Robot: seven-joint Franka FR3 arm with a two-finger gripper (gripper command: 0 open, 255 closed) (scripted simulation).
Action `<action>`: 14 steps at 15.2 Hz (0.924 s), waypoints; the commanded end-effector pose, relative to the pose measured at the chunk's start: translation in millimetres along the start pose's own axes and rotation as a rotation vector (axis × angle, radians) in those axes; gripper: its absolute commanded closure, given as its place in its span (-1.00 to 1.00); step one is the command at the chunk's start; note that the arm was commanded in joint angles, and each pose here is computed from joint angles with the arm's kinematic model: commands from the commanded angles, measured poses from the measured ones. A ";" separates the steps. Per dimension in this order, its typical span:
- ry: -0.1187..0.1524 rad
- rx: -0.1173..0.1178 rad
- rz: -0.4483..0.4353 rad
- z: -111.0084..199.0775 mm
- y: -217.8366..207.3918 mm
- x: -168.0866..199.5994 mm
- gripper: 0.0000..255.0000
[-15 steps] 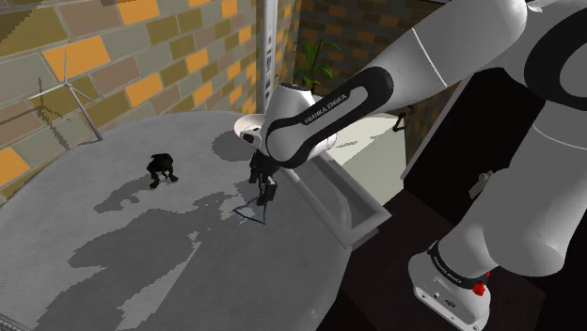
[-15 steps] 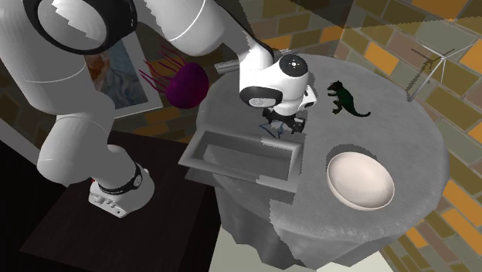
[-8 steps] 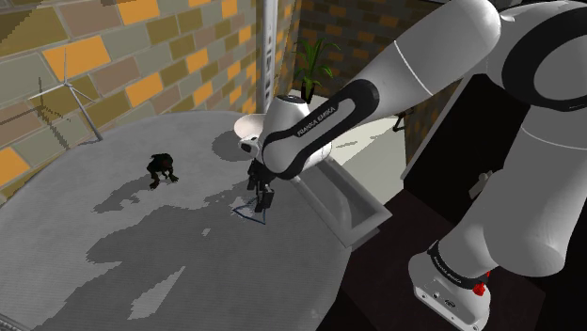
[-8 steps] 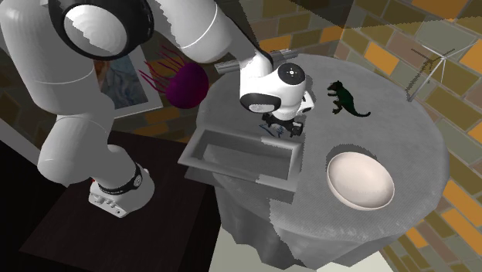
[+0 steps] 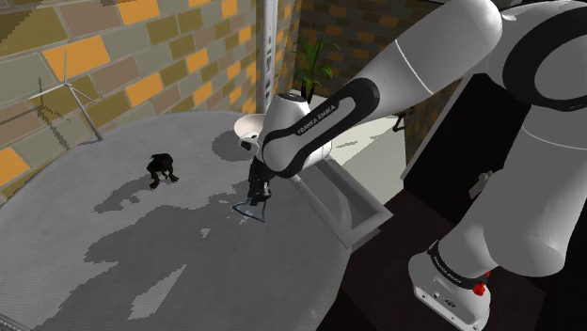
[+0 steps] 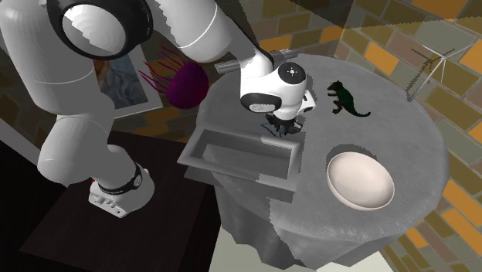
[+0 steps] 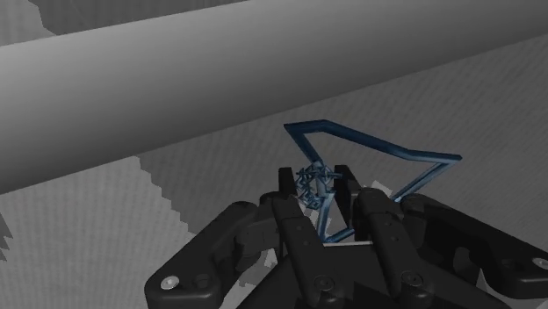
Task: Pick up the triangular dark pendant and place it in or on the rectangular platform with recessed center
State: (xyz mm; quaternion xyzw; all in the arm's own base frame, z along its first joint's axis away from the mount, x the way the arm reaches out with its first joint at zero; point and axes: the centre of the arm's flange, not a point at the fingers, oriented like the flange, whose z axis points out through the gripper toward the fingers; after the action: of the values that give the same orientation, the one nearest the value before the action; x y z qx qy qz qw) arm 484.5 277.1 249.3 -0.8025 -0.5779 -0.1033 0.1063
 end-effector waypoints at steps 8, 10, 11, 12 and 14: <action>-0.008 0.012 -0.003 -0.5 -3.6 0.8 1.00; -0.008 0.012 -0.003 -10.6 -4.1 3.8 1.00; -0.008 0.012 -0.003 -15.7 -4.4 5.3 1.00; -0.008 0.012 -0.003 -20.7 -4.7 6.9 1.00; -0.008 0.012 -0.003 -30.8 -5.2 9.9 1.00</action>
State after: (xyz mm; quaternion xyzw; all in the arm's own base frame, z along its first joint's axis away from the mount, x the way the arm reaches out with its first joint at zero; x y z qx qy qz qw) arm 482.0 278.2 277.3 -0.8015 -0.5800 -0.0971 0.1088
